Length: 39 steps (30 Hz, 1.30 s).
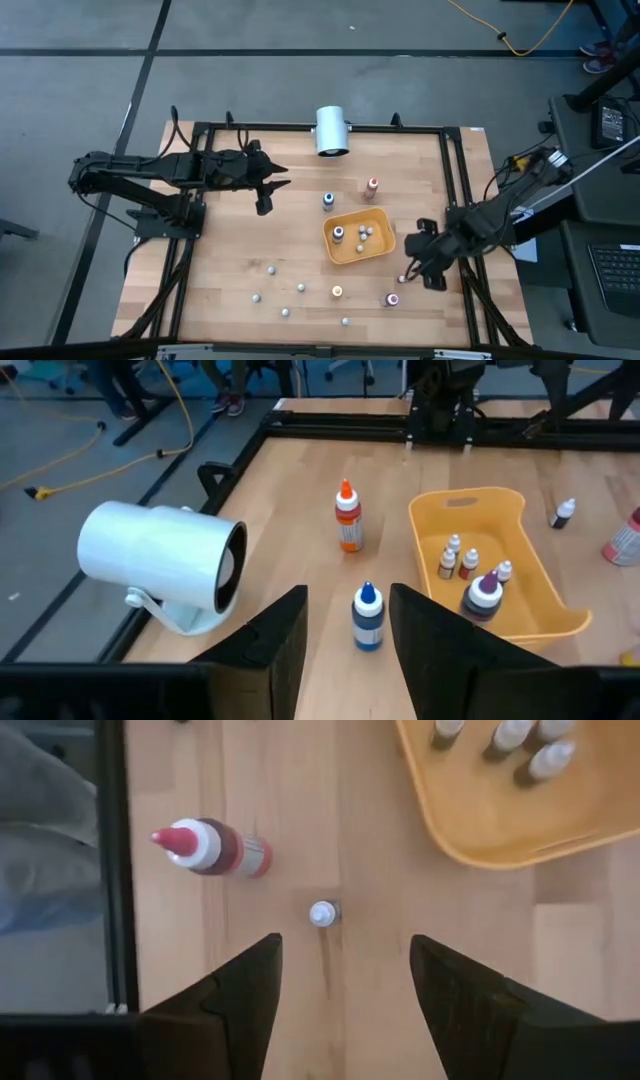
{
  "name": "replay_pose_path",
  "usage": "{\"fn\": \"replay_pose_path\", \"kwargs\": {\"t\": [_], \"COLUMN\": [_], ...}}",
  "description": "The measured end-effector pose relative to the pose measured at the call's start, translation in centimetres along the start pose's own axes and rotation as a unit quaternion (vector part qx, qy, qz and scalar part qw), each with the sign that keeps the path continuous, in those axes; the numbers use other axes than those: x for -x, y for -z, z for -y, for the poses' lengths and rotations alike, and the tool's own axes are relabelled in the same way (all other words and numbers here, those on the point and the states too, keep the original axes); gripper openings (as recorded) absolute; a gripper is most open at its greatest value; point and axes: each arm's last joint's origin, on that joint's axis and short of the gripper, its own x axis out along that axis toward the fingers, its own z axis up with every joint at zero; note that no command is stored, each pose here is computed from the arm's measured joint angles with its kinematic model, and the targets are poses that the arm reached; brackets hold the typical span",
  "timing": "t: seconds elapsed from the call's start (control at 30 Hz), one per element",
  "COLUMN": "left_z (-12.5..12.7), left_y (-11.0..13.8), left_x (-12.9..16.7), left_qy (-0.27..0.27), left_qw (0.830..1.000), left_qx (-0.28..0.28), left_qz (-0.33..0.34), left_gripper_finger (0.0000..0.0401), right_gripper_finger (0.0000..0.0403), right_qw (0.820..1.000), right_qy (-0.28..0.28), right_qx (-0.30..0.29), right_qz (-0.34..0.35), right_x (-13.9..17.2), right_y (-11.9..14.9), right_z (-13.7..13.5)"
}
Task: Pick & Place food coloring
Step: Put the small pink food coloring bottle into the yellow bin
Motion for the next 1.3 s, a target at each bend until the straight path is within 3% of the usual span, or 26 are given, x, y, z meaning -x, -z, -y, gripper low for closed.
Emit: {"fn": "replay_pose_path", "kwargs": {"t": [0.23, 0.37, 0.5, 0.67, 0.87, 1.3], "left_z": [0.0, 0.1, 0.2, 0.2, 0.2, 0.1], "left_y": [0.0, 0.0, 0.0, 0.0, 0.0, 0.0], "left_x": [0.0, 0.0, 0.0, 0.0, 0.0, 0.0], "left_qy": [0.001, 0.016, 0.025, 0.025, 0.025, 0.025], "left_qw": [1.000, 1.000, 1.000, 1.000, 1.000, 1.000], "left_qx": [-0.013, -0.014, -0.014, -0.014, -0.009, 0.011], "left_qz": [0.000, -0.001, -0.001, -0.001, -0.001, -0.002], "left_gripper_finger": [0.0139, 0.0139, 0.0139, 0.0139, 0.0139, 0.0139], "right_gripper_finger": [0.0223, 0.0223, 0.0225, 0.0259, 0.0307, 0.0278], "right_qw": [0.999, 1.000, 0.999, 0.997, 0.997, 0.999], "right_qy": [0.025, 0.014, 0.011, 0.017, 0.026, -0.001], "right_qx": [-0.014, -0.008, -0.025, -0.059, -0.059, -0.053], "right_qz": [-0.038, -0.026, -0.036, -0.044, -0.050, -0.005], "right_x": [-3.4, -5.1, -7.4, -8.8, -9.6, -11.4], "right_y": [-0.1, -0.4, 0.8, 2.2, 2.9, 3.6], "right_z": [-1.9, -2.9, -2.6, -1.7, -1.0, -0.4]}}
